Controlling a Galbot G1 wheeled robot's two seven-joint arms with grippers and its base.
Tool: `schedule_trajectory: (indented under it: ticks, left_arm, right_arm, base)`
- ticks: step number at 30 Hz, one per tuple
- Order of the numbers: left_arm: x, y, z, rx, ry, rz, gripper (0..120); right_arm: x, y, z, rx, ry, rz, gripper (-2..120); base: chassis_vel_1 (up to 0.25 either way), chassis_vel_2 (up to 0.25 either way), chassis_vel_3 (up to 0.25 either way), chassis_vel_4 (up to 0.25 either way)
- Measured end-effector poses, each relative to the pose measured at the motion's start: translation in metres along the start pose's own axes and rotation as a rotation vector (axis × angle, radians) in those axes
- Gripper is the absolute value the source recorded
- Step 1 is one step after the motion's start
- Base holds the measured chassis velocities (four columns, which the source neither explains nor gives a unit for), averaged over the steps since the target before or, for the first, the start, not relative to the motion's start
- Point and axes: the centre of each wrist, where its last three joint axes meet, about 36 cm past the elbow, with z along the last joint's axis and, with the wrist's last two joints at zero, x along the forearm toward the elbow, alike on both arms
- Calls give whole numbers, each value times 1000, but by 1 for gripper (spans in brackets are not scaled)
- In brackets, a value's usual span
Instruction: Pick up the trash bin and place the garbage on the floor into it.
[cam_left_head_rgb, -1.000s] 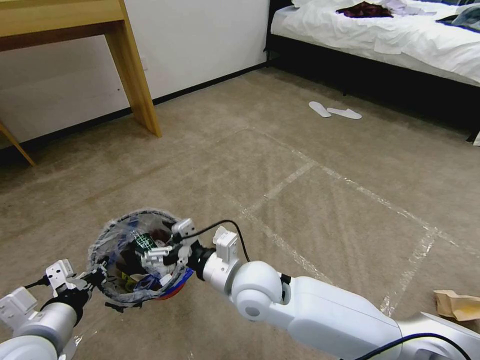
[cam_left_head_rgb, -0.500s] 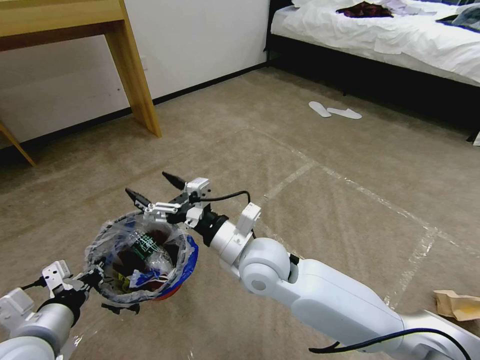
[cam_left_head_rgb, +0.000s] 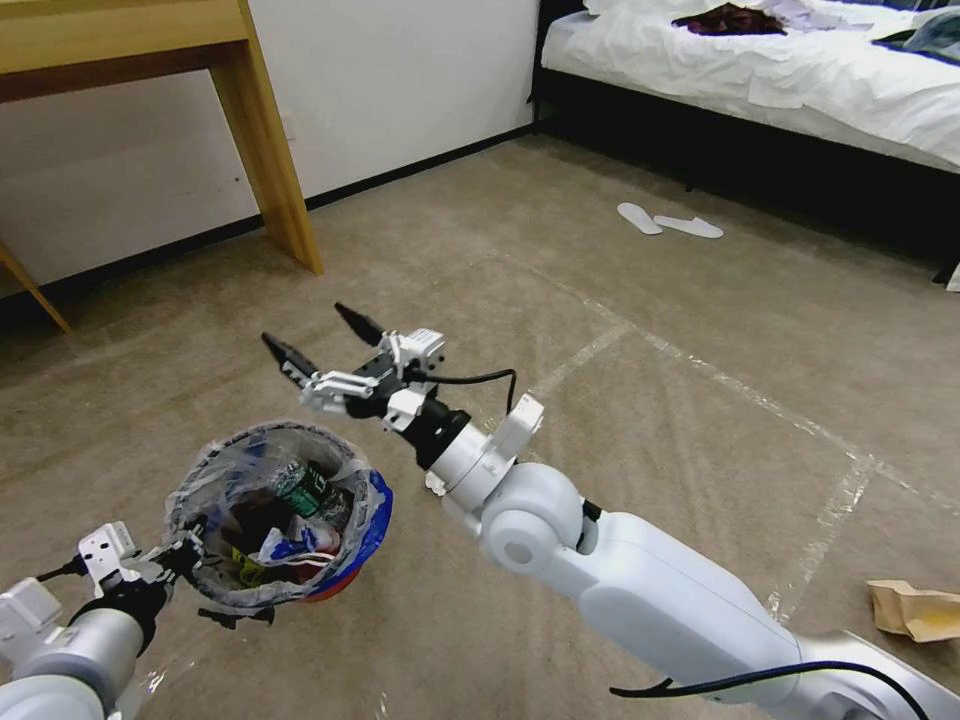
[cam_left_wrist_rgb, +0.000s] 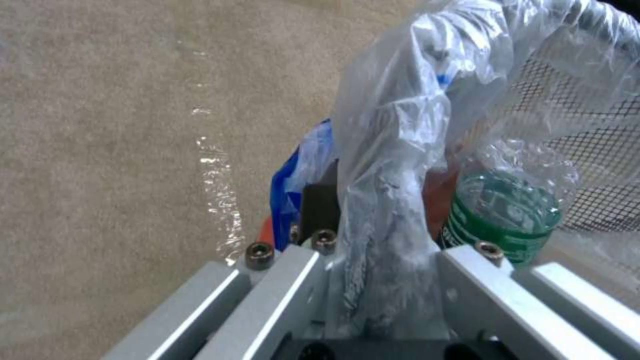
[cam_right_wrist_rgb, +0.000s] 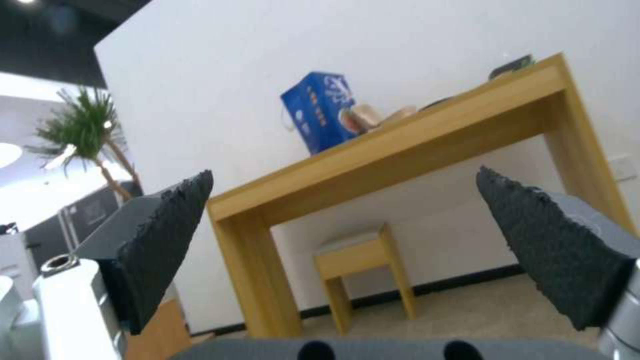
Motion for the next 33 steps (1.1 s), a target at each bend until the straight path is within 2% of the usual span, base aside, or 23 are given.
schedule_trajectory:
  ticks: [13,25,27,28,30,31,33]
  left_arm:
    - [2,0,1,3,0,-4,1]
    - [5,-1,-1,2,-8,-5,1]
    - [7,0,-2,1,-13,-8,1]
    - [7,0,-2,1,-13,-8,1]
    - [8,1,-4,-1,-19,-14,1]
    - [8,1,-4,-1,-19,-14,1]
    - [9,2,-5,-2,-27,-19,1]
  right_arm:
    - [19,-14,-16,9,-126,27,100]
    - [25,-18,-21,25,-147,37,100]
    - [33,-29,-31,75,-147,100,100]
    - [33,-29,-31,75,-147,100,100]
    - [45,-45,-41,160,-152,172,100]
    - [45,-45,-41,160,-152,172,100]
    - [67,-61,-57,331,-113,326,100]
  base:
    - [0,0,0,0]
    - [0,0,0,0]
    - [0,0,0,0]
    - [0,0,0,0]
    - [0,0,0,0]
    - [0,0,0,0]
    - [0,0,0,0]
